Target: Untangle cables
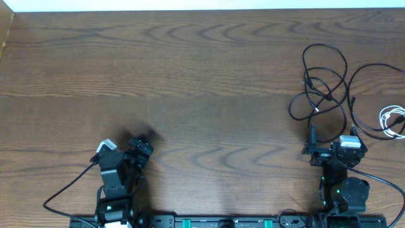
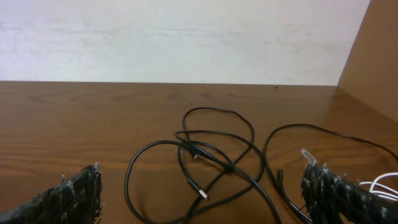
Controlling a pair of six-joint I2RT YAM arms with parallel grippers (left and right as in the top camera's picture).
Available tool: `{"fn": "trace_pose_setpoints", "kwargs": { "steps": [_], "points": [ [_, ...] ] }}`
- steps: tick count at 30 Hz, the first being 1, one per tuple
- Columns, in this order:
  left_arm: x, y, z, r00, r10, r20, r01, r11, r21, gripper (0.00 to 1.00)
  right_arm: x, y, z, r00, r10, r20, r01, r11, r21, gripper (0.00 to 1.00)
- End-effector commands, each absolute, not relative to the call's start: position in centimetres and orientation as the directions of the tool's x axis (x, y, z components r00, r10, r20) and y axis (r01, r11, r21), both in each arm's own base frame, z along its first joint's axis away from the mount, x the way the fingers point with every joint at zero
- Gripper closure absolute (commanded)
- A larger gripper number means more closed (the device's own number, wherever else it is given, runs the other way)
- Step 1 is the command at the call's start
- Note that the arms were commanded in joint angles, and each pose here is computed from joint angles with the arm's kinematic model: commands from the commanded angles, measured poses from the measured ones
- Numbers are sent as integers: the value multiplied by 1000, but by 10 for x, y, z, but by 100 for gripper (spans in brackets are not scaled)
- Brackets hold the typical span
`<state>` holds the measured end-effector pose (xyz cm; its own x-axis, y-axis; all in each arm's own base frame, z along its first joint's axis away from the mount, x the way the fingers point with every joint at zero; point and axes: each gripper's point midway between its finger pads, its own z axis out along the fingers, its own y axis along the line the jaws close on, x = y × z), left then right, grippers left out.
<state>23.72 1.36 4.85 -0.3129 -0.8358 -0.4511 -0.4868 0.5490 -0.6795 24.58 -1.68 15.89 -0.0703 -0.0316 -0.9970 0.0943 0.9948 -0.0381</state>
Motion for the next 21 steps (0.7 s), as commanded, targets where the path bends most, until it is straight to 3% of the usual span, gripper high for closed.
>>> {"fn": "trace_pose_setpoints", "kwargs": {
  "steps": [1, 6, 10, 21],
  "points": [
    [253, 9, 80, -271, -817, -509, -361, 576, -733, 2, 246, -16, 159, -65, -16, -998, 95, 995, -22, 1],
    [269, -2, 163, -110, -791, -602, -68, 610, -789, 2, 246, -16, 159, -65, -16, -998, 95, 995, -22, 1],
    [265, -6, 209, -3, -753, -658, 92, 655, -750, 2, 246, -16, 159, -65, -16, -998, 95, 995, -22, 1],
    [256, -12, 238, 82, -695, -714, 196, 714, -673, 2, 246, -16, 159, -65, -16, -998, 95, 995, -22, 1]
  ]
}}
